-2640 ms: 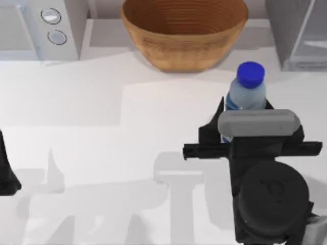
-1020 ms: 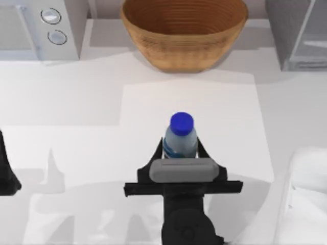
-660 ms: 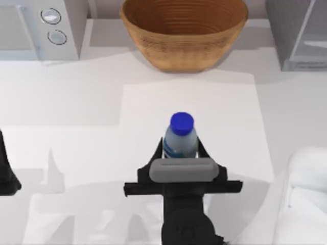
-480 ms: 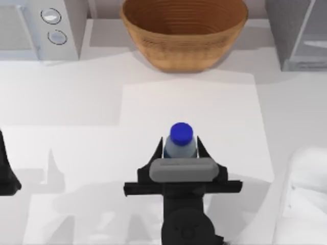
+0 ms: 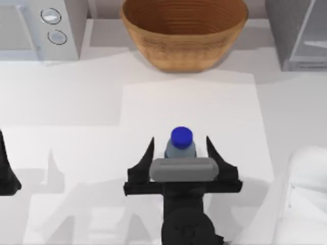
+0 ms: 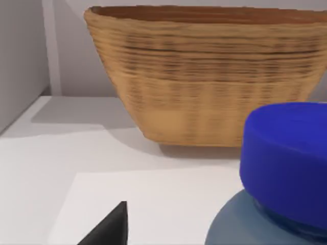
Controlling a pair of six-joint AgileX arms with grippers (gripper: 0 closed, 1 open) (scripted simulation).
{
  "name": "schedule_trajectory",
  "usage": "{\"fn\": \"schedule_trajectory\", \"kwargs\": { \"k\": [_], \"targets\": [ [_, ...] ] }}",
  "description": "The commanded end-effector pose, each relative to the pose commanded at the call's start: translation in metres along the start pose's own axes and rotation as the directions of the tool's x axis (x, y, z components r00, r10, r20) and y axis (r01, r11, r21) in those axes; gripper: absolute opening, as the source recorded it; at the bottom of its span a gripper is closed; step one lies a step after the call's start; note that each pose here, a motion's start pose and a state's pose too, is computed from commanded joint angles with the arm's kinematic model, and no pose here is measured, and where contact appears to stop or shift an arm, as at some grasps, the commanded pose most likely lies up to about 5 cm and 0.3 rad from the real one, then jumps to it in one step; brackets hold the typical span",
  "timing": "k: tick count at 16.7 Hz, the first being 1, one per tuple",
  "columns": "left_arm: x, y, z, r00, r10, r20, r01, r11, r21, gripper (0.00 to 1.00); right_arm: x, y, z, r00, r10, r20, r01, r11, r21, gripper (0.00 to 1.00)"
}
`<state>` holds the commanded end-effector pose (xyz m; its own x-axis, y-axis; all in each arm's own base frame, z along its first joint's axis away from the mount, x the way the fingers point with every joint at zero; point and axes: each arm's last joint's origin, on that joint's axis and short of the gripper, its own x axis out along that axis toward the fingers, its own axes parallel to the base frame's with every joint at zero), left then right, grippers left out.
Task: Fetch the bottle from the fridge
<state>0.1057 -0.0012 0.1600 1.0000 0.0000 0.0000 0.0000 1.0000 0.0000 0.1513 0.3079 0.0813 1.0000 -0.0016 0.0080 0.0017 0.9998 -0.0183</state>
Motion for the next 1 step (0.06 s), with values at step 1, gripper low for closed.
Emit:
{"fn": "schedule_trajectory", "kwargs": {
  "k": [1],
  "targets": [
    [0.0000, 0.0000, 0.0000, 1.000, 0.000, 0.000, 0.000, 1.000, 0.000, 1.00, 0.0000, 0.0000, 0.0000, 1.000, 0.000, 0.000, 0.000, 1.000, 0.000, 1.00]
  ]
}}
